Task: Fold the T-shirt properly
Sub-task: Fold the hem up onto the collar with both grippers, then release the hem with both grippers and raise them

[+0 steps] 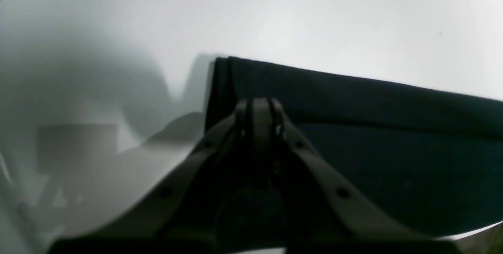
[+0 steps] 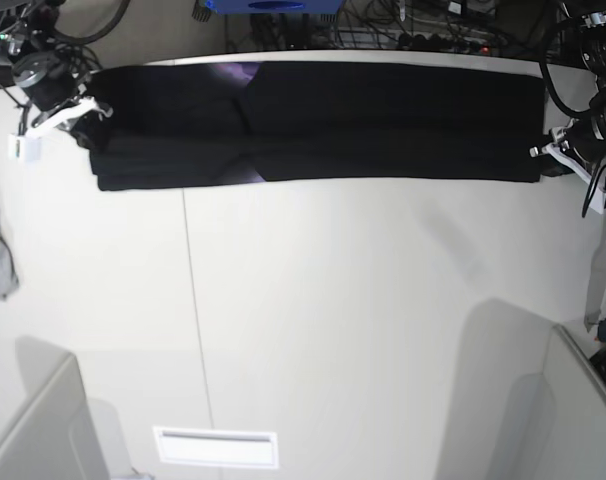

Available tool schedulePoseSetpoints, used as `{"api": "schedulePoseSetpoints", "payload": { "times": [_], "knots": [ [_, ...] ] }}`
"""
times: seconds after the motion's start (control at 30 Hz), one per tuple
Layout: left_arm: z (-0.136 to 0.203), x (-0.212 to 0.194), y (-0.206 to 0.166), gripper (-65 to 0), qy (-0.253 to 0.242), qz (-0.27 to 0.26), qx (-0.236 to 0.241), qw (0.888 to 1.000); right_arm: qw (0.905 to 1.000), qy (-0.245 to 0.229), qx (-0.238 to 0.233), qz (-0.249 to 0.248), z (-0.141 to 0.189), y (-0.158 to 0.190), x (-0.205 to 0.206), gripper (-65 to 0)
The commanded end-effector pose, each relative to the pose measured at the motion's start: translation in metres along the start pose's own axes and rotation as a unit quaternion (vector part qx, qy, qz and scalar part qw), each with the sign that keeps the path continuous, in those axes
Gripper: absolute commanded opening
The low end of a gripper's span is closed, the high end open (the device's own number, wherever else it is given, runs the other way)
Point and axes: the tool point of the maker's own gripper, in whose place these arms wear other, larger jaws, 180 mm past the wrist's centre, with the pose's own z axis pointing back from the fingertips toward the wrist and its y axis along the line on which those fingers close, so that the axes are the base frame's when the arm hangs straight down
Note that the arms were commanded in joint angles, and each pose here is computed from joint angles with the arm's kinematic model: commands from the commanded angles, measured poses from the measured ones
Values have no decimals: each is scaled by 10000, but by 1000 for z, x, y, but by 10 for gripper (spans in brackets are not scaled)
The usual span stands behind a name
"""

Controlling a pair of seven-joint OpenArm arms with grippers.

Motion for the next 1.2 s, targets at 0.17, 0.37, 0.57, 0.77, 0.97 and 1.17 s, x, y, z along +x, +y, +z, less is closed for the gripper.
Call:
{"api": "schedulePoseSetpoints", "payload": {
  "times": [0.17,0.37,0.57,0.77,0.97,1.17],
  "knots": [
    [10,0,1,-650,-30,-186,64,9998,9996,83,56,-268,11,4,-21,-650],
    [10,-2,2,-650,6,-187,77,9998,9993,174,176,-297,16,7,-29,-650],
    [10,-2,4,-650,23,-190,98,9998,9992,376,-73,-90,18,-3,-42,-650],
    [11,-18,5,-650,231,-229,126,9994,9961,661,-586,90,15,-17,-63,-650],
    [11,-29,17,-650,403,-355,461,9975,9922,887,-879,28,9,-30,-79,-650],
    [12,-32,28,-650,485,-483,765,9947,9916,910,-914,6,10,-31,-82,-650]
  ]
}}
